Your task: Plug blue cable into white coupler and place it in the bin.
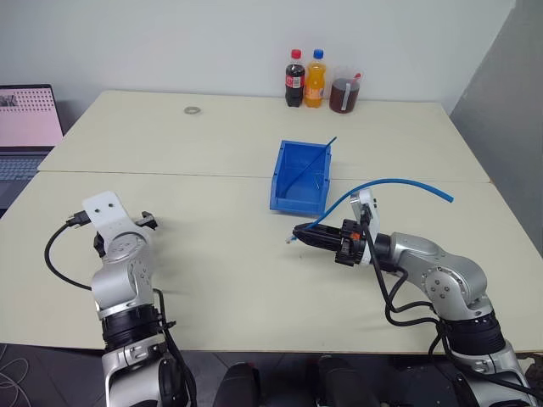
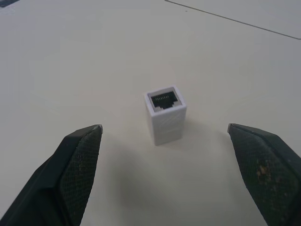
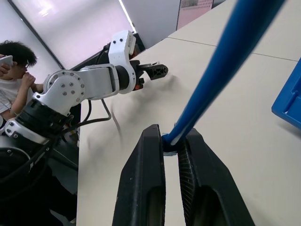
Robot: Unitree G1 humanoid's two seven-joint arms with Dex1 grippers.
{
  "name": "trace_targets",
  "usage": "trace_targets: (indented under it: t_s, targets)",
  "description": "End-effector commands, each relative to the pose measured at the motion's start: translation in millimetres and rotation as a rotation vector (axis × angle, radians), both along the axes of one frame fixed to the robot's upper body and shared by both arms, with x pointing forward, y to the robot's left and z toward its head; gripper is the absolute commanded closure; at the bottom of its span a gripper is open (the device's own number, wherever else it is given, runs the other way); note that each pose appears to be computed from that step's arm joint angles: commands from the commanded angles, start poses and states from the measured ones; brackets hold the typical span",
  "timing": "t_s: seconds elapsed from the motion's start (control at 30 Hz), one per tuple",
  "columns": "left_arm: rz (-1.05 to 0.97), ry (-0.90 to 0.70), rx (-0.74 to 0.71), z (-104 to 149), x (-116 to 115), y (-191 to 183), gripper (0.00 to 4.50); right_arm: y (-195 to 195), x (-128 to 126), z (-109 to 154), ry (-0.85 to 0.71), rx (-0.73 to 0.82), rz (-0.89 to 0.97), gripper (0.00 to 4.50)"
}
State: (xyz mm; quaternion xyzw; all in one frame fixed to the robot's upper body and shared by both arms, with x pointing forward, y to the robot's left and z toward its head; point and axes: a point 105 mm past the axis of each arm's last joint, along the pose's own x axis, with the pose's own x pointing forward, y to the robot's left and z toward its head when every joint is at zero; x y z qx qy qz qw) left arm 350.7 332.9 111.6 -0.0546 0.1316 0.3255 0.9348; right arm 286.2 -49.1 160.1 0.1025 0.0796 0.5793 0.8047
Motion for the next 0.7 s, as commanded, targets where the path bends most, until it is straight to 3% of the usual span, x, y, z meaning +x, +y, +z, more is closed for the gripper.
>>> trace_targets:
  t_s: [0.03, 0.5, 0.6, 0.7]
  targets:
    - [0.017, -0.050, 0.020, 17.3, 5.3, 8.4, 0.00, -0.2, -3.6, 12.3, -0.058, 0.010, 0.010, 4.39]
    - [0.031, -0.059, -0.020, 14.6, 10.6, 9.9, 0.00, -0.4, -3.1, 11.6, -0.057, 0.009, 0.006, 4.39]
    - [0.032, -0.066, -0.018, 15.6, 11.9, 10.7, 0.45, -0.4, -3.0, 11.5, -0.056, 0.008, 0.007, 4.39]
    - [0.034, -0.071, -0.032, 14.8, 12.7, 10.6, 1.19, -0.5, -3.1, 11.2, -0.056, 0.007, 0.007, 4.39]
